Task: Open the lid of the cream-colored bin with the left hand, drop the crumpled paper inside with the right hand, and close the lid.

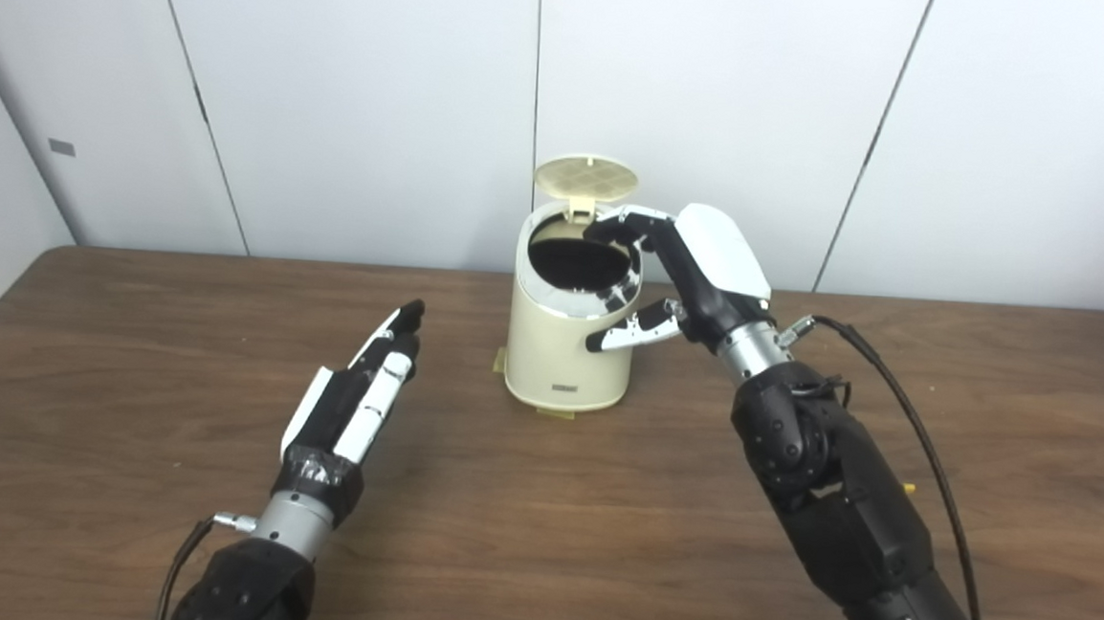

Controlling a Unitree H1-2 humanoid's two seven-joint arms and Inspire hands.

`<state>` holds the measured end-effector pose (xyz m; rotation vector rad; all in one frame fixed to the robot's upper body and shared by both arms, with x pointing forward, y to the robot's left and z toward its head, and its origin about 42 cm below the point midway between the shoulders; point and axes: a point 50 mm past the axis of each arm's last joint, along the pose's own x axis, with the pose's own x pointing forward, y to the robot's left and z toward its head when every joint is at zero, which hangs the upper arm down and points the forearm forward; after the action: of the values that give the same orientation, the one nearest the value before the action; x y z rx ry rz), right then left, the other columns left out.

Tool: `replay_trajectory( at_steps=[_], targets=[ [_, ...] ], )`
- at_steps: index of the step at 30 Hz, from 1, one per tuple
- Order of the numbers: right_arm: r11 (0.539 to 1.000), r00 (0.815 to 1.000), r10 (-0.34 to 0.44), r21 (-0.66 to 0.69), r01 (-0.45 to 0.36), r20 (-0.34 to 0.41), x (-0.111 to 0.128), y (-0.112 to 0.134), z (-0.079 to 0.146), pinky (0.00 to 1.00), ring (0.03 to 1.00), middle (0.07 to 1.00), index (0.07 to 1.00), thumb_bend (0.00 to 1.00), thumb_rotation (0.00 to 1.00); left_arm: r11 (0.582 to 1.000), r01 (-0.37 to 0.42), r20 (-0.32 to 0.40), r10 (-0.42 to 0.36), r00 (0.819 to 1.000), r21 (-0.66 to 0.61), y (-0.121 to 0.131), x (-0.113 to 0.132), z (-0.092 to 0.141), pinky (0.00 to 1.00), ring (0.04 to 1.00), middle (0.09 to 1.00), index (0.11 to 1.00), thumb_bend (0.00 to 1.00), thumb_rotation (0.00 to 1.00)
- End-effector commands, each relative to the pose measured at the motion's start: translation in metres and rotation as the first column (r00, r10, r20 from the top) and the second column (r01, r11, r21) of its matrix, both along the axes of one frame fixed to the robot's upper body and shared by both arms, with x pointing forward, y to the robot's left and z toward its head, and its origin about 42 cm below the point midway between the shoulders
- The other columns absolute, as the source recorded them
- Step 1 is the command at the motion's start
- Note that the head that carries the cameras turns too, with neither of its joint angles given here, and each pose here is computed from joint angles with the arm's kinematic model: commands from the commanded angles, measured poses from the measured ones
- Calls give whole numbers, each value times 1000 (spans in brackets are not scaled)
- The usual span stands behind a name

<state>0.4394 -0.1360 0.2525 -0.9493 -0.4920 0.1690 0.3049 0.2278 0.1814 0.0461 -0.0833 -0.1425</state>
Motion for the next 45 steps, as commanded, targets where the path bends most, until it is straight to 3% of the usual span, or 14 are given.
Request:
replay_trajectory(
  at_steps=[1,23,32,35,38,42,45],
  targets=[
    [1000,997,-6,24,4,83,3,-2,27,653,697,692,674,950,112,1000,6,74,-6,997,8,-1,9,18,993,997,1000,992,527,819],
    [994,991,-10,106,-4,134,-2,-11,56,648,700,708,682,991,171,1000,-2,63,1,998,11,-2,9,16,1000,1000,1000,995,526,826],
    [989,989,-56,147,35,140,-15,-40,66,565,664,700,671,942,203,1000,-12,57,13,998,-20,-2,10,15,996,994,995,995,503,820],
    [985,992,-94,150,81,83,-20,-54,61,454,574,686,674,905,239,999,-34,50,36,998,-34,-1,11,15,997,993,995,990,489,826],
    [978,992,-123,171,121,6,-30,-69,54,576,682,722,690,812,282,998,-51,40,53,998,-47,1,14,15,998,999,1000,989,470,822],
    [961,985,-152,222,166,-78,-43,-90,44,576,680,721,682,680,319,997,-60,32,61,998,-45,3,20,15,1000,1000,1000,992,484,843],
    [950,980,-157,252,185,-126,-49,-104,33,589,675,710,680,593,411,996,-65,31,67,997,-52,5,26,17,1000,1000,1000,992,496,865]
  ],
)
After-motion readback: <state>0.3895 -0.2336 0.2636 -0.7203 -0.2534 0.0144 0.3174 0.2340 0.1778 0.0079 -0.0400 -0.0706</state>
